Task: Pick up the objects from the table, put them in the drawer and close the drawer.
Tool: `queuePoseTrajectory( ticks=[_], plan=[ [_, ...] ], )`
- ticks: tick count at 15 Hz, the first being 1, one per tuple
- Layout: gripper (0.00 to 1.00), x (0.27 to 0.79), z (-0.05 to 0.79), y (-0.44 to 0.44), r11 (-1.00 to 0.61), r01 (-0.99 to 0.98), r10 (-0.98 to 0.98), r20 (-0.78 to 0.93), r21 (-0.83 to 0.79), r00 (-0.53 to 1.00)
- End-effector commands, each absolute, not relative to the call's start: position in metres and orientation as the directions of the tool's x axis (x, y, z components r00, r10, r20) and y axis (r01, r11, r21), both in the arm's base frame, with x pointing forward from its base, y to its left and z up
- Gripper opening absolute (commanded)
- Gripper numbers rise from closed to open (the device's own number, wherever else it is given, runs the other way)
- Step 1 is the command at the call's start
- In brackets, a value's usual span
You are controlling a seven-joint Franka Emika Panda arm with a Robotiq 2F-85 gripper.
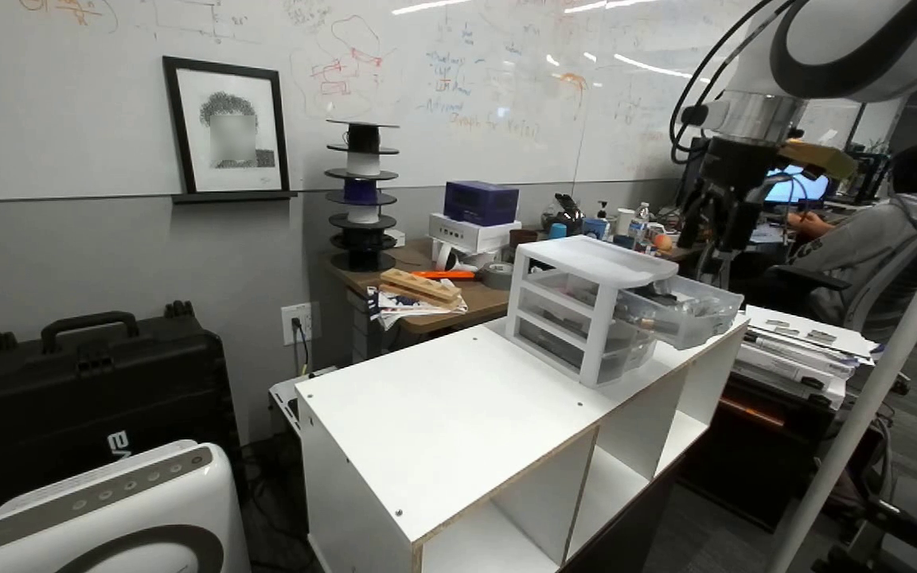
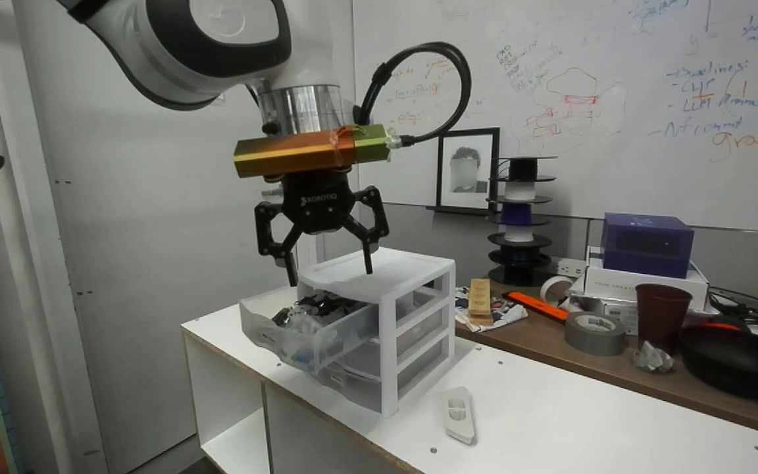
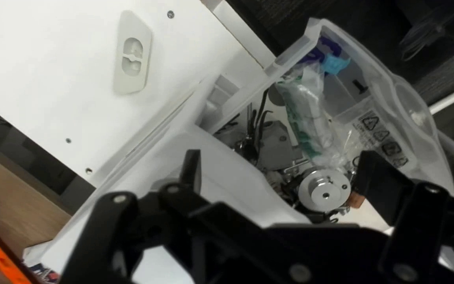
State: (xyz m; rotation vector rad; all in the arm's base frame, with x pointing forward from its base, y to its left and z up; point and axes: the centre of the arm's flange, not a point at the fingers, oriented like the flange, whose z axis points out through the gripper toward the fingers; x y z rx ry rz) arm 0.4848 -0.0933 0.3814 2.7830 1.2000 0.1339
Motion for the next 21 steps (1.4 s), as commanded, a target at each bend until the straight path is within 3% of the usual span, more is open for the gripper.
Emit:
queuePoseTrajectory(
  ticks=[1,6,15,21],
  plan=[
    [1.00,0.510,0.408,-0.120,-0.812,0.566,0.580,0.092,0.141,0.809],
    [1.00,0.529,0.409,-0.179,-0.854,0.503,0.516,0.103,0.132,0.850],
    [1.00,0.592,0.329,-0.241,-0.734,0.673,0.673,-0.038,0.092,0.739],
    [1.00,0.602,0.278,-0.259,-0.721,0.692,0.692,-0.011,0.038,0.722]
  ],
)
